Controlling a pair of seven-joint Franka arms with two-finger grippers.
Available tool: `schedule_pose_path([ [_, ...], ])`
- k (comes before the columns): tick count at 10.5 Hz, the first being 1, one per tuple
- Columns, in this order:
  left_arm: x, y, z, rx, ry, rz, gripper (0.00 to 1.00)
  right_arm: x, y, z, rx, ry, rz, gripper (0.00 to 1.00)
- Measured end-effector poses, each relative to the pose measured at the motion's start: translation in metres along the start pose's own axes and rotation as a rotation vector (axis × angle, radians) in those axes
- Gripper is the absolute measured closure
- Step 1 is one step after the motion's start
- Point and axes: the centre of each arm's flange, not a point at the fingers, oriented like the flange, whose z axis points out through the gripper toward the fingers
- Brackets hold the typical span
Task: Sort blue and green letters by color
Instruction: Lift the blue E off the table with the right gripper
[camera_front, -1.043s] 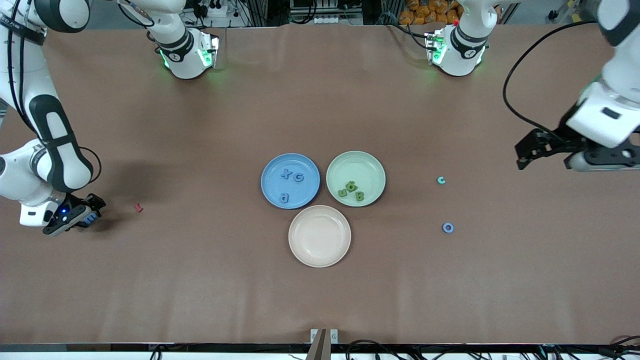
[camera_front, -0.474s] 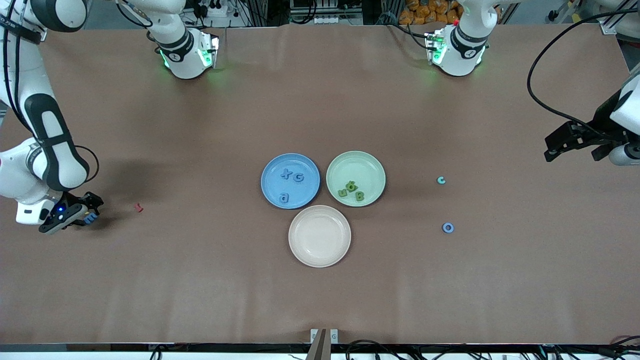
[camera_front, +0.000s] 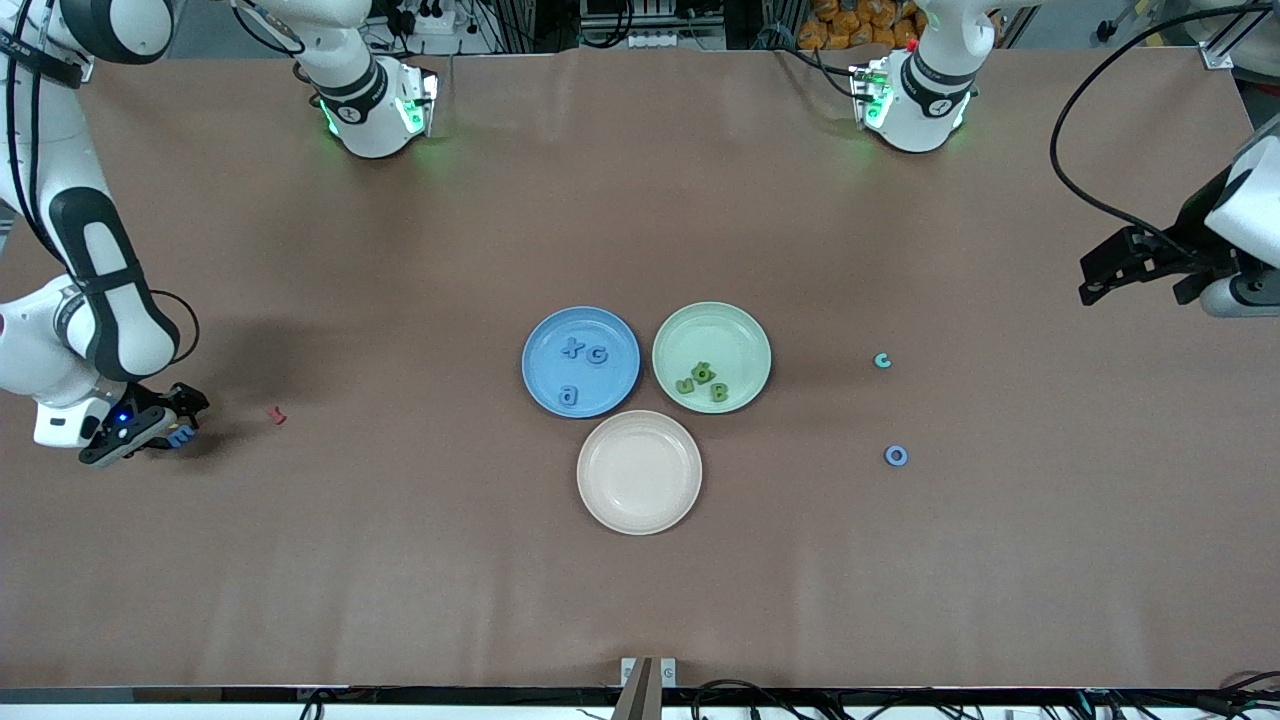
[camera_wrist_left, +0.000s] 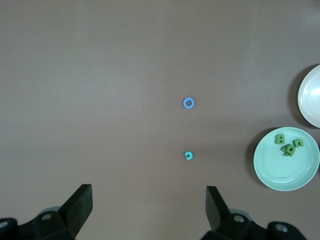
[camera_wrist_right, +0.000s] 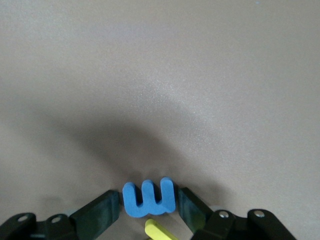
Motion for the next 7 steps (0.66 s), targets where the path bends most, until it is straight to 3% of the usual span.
schedule_pose_path([
  [2, -0.010, -0.004, -0.003, 0.007, -0.043, -0.007, 0.00, -0.002, -0.006, 0.005, 0.019, 0.015, 0.034, 0.41],
  [7, -0.023, 0.001, -0.014, 0.007, -0.066, 0.001, 0.00, -0.004, -0.012, 0.009, 0.036, 0.017, 0.047, 0.46],
])
